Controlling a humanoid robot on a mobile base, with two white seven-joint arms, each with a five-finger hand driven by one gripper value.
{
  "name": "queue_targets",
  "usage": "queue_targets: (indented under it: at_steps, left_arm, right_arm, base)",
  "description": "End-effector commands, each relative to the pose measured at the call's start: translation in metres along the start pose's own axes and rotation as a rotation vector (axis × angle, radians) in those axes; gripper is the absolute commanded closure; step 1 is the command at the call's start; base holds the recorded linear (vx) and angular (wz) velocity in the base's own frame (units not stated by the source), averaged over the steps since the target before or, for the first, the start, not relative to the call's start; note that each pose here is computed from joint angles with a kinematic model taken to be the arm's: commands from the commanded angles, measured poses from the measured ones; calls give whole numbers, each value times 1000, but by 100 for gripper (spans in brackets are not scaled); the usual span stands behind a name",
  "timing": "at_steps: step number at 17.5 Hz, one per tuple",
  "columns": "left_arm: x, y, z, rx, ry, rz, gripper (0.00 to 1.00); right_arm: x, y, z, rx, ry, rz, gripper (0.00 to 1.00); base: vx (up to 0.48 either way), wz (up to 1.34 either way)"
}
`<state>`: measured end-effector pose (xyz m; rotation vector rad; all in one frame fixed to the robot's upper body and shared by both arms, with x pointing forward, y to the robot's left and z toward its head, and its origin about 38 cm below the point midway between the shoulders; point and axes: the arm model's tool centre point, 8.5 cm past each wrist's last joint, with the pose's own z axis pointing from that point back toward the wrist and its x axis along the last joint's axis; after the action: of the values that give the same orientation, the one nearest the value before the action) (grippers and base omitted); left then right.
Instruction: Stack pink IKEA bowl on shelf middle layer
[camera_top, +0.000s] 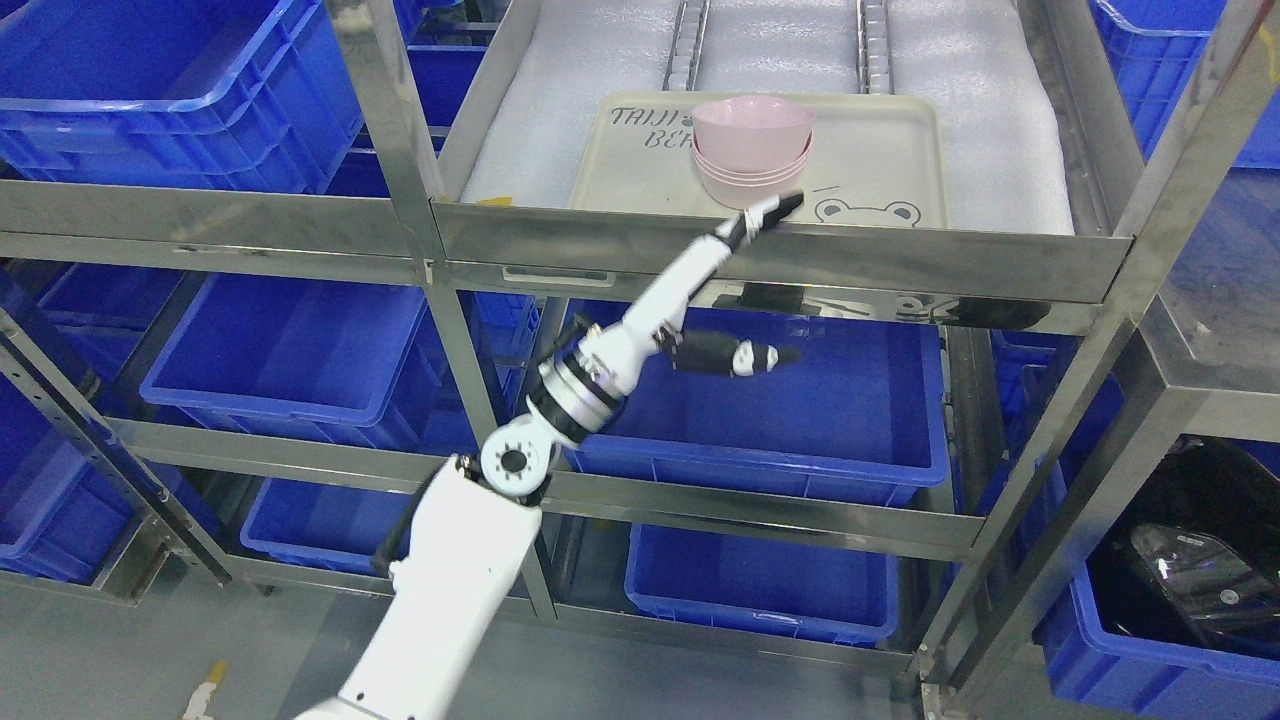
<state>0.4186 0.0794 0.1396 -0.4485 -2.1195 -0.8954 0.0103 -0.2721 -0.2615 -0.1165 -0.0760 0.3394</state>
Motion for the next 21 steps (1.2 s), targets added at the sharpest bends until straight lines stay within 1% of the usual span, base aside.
queue_targets:
  at_steps: [1, 3, 5, 6, 8, 12, 15, 18, 21]
  left_arm:
    - [18, -132, 93, -35, 8, 226, 1]
    - [4, -124, 123, 97, 100, 240, 1]
    - [-19, -101, 148, 352, 222, 230, 1]
    - [-28, -91, 158, 448, 290, 223, 1]
    - [-38, -78, 177, 540, 377, 242, 1]
    - [-40, -48, 209, 657, 422, 195, 1]
    - [-40, -42, 220, 688, 440, 182, 1]
    - [-38, -35, 214, 700, 455, 191, 1]
    - [-32, -32, 202, 692, 435, 194, 1]
  right_arm:
    - [-7, -8, 0, -15, 2, 1, 0]
    - [-7, -8, 0, -15, 2, 1, 0]
    - [-7, -8, 0, -15, 2, 1, 0]
    - [-7, -8, 0, -15, 2, 1, 0]
    - [-7, -8, 0, -15, 2, 1, 0]
    - [-7, -8, 0, -15, 2, 1, 0]
    - [-7, -8, 0, -15, 2, 1, 0]
    - [-7, -8, 0, -15, 2, 1, 0]
    - [-7, -8, 0, -15, 2, 1, 0]
  base:
    - [0, 0]
    - [0, 0]
    - [0, 0]
    - [0, 0]
    - [0, 0]
    - [0, 0]
    - [0, 0]
    - [0, 0]
    - [0, 0]
